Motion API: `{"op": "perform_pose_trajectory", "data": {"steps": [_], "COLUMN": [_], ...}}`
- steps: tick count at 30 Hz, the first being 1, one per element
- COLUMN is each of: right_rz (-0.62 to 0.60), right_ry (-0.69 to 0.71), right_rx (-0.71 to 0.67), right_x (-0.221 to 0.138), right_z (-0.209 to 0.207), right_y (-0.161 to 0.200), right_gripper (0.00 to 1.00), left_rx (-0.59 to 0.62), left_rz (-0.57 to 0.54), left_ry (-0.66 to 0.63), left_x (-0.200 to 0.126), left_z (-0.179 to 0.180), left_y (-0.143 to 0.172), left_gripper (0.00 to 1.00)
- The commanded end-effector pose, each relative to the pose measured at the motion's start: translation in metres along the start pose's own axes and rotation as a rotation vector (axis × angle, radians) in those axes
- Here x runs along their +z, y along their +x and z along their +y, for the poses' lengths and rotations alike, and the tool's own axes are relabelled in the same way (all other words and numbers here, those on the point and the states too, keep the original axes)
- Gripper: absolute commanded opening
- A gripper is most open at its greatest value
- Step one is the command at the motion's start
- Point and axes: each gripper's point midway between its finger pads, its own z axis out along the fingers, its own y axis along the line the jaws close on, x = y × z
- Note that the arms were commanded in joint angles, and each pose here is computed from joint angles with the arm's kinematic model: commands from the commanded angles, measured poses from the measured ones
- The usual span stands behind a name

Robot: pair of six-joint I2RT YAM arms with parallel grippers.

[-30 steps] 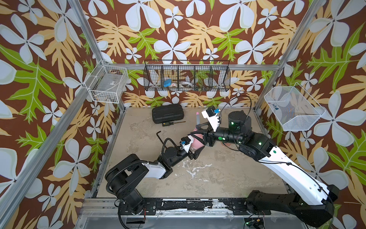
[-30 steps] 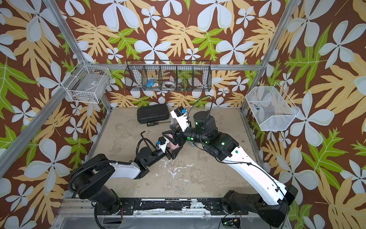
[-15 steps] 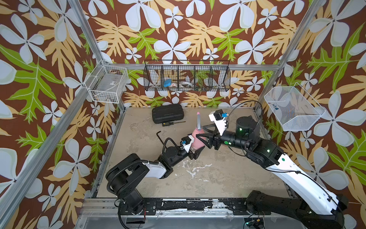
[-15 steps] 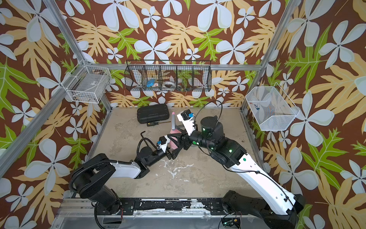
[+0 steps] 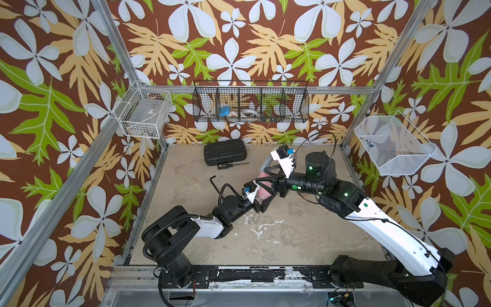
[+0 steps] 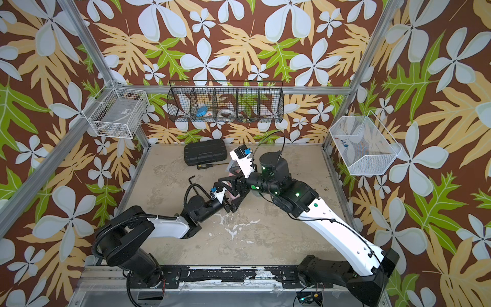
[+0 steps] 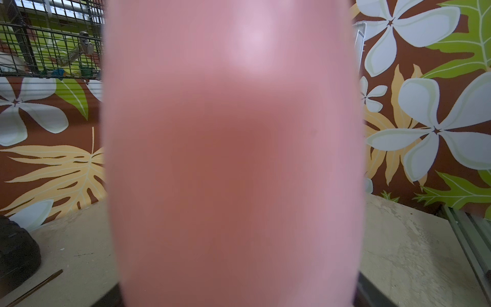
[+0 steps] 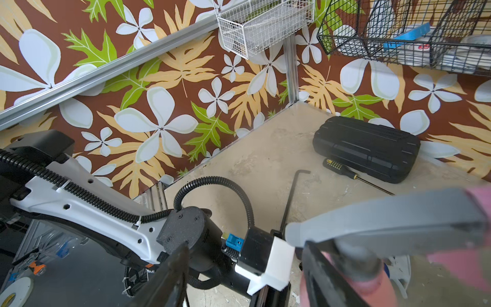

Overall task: Attach spray nozzles to spray bottles
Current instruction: Screw the spray nozzle on the spray bottle.

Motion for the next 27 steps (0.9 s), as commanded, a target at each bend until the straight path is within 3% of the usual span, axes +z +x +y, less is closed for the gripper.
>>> {"op": "perform_pose_trajectory", "data": {"steps": [1,10,14,17,21,27], "right_rz": [-0.038,0.018,-0.015,-0.062,0.003,0.067], "right_ry": [-0.006,0.009,0.03,0.093,0.093,-0.036], "right_rx": [0.004,0.0,-0.102,-0.112,-0.069,-0.047], "right_x": [0.003,0.024,-0.004,-0.028,-0.028,-0.012], "right_z": [0.001,-0.005,0.001,-0.027,-0.066,-0.053], "right_y": [-0.013,-0.025,-0.053,-0.066,-0.05,-0.02], "right_gripper": [0.67,0.66,0.72,0.83,0.86,0.82], "left_rx": [-0.005,0.013,0.05,0.053,0.054,0.036], "left_rz": [-0.033,-0.014,0.01,0.008,0.005,0.032], "left_ry": [0.016,0.013,0.036,0.08,0.14,0.191], "left_x": [0.001,0.001,-0.001,-0.003,-0.003,-0.003], "left_z": [-0.003,-0.002,-0.003,-0.005,-0.011,-0.017], "left_y": [-0.01,-0.005,0.004,0.005,0.004,0.007], "left_gripper": [0.6,0.6,0.61,0.62,0.63,0.63]}}
